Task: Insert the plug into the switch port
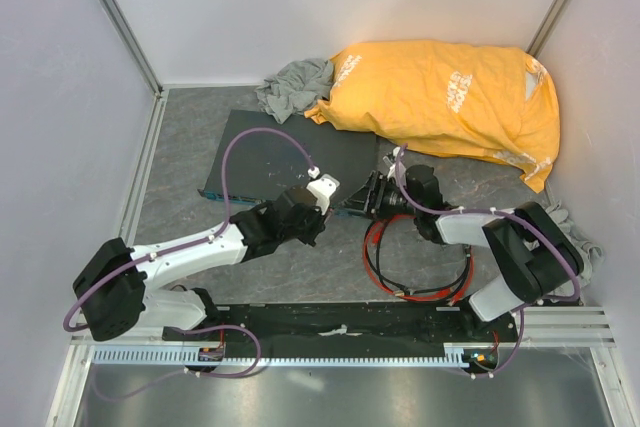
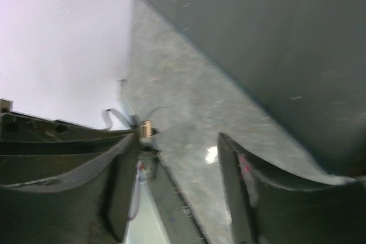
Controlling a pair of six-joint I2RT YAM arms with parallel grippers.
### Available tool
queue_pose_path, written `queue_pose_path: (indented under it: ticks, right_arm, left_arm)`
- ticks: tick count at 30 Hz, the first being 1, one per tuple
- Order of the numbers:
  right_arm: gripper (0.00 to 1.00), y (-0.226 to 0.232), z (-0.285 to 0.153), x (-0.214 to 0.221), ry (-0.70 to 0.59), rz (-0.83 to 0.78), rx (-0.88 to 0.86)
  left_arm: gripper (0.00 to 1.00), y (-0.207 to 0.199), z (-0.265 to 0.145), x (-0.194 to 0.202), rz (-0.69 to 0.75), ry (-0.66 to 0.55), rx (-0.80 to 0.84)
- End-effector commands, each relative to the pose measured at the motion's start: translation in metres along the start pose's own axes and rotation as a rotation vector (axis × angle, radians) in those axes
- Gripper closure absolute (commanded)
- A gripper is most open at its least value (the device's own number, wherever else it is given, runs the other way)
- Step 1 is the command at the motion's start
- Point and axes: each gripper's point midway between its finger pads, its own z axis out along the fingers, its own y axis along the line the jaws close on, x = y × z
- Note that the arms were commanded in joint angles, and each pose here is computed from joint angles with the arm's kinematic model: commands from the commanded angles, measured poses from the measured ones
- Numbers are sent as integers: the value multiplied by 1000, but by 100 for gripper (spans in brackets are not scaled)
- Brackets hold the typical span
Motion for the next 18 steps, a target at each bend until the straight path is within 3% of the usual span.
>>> queue_pose_path:
  ticks: [1, 6, 12, 18]
  right_arm:
    - [27, -15, -8, -33, -47, -239, 159]
    - [15, -44, -22, -61, -97, -292, 339]
    - [10, -65, -36, -77, -167, -331, 486]
    - [8, -75, -41, -79, -203, -331, 522]
  left_arm:
    - [98, 17, 1, 20, -109, 51, -102]
    - [98, 39, 15, 39, -203, 123, -175]
    - [98, 51, 32, 48, -263, 176, -199]
    - [98, 61, 43, 52, -310, 194, -223]
